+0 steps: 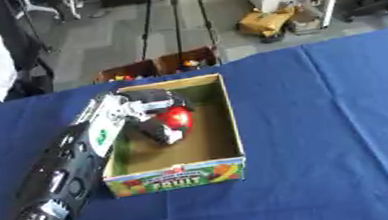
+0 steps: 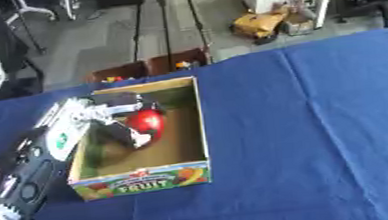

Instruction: Pick up objects on the table and place them in the box.

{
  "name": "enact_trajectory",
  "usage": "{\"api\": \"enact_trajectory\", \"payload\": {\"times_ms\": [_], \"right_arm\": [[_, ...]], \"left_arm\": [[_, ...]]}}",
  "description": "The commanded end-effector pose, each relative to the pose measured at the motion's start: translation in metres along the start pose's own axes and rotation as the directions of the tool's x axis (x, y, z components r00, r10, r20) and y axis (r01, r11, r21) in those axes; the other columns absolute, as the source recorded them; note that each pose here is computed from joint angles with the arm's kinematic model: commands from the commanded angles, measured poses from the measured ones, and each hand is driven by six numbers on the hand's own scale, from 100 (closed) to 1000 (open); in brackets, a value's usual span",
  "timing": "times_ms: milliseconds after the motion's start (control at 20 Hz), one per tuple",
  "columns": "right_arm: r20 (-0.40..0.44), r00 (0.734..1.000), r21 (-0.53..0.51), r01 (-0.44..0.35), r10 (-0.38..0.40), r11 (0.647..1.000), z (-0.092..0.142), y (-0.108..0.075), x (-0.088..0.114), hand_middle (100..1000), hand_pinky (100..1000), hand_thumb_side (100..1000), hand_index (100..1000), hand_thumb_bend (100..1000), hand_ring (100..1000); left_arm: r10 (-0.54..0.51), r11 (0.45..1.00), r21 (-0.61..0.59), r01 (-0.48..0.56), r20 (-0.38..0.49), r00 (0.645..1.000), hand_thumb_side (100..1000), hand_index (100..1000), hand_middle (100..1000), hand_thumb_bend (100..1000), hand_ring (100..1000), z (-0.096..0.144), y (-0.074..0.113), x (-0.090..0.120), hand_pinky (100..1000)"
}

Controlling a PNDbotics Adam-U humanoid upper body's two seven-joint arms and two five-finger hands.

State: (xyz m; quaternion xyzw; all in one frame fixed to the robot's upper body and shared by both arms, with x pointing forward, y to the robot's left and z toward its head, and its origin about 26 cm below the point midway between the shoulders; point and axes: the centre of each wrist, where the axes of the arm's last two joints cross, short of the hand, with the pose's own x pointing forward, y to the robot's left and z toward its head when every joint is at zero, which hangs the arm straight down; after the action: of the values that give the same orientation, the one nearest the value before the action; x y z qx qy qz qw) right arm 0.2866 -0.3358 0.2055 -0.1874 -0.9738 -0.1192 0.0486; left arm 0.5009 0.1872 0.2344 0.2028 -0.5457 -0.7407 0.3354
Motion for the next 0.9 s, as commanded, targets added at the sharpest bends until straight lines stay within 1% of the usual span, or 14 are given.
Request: {"api": "enact_trajectory", "payload": {"times_ms": [50,150,250,450,500,650,700,800,900], "right_arm": [[0.084,0.996,-0.059,0.046,-0.041,0.997,-0.008,0.001,0.003,554,693,734,757,100,739],[0.084,0.996,-0.060,0.045,-0.040,0.997,-0.008,0.001,0.003,554,693,733,757,100,739],[0.083,0.996,-0.060,0.045,-0.040,0.997,-0.008,0.001,0.003,554,693,732,756,100,739],[0.082,0.996,-0.060,0.043,-0.038,0.997,-0.008,0.000,0.003,554,693,732,756,100,739],[0.082,0.996,-0.060,0.042,-0.037,0.997,-0.008,0.000,0.003,554,693,732,756,100,739],[0.082,0.996,-0.059,0.040,-0.035,0.997,-0.007,-0.001,0.003,554,693,733,756,100,739],[0.082,0.996,-0.059,0.039,-0.034,0.997,-0.007,-0.001,0.003,554,692,733,755,100,739],[0.082,0.996,-0.060,0.036,-0.031,0.998,-0.007,-0.001,0.003,554,692,731,755,100,738],[0.084,0.996,-0.061,0.034,-0.029,0.998,-0.007,-0.002,0.003,554,692,735,755,100,738]], "left_arm": [[-0.147,0.972,-0.161,0.169,0.143,0.979,541,955,898,100,1000,0.005,0.013,0.002,1000],[-0.152,0.972,-0.155,0.175,0.148,0.977,531,953,896,100,1000,0.005,0.014,0.002,1000],[-0.159,0.975,-0.132,0.179,0.151,0.976,495,941,888,100,1000,0.006,0.017,0.004,1000],[-0.188,0.980,-0.033,0.195,0.160,0.969,460,931,876,100,1000,0.013,0.032,0.012,986],[-0.198,0.980,0.002,0.200,0.166,0.966,440,924,867,100,1000,0.016,0.038,0.015,964],[-0.219,0.970,0.153,0.191,0.191,0.957,430,921,856,100,990,0.030,0.059,0.027,916],[-0.223,0.960,0.215,0.179,0.205,0.953,435,923,849,100,978,0.036,0.066,0.032,875],[-0.224,0.928,0.347,0.133,0.237,0.945,443,925,841,100,964,0.050,0.080,0.041,824],[-0.211,0.872,0.486,0.057,0.267,0.940,460,920,814,100,930,0.067,0.092,0.050,738]]}}
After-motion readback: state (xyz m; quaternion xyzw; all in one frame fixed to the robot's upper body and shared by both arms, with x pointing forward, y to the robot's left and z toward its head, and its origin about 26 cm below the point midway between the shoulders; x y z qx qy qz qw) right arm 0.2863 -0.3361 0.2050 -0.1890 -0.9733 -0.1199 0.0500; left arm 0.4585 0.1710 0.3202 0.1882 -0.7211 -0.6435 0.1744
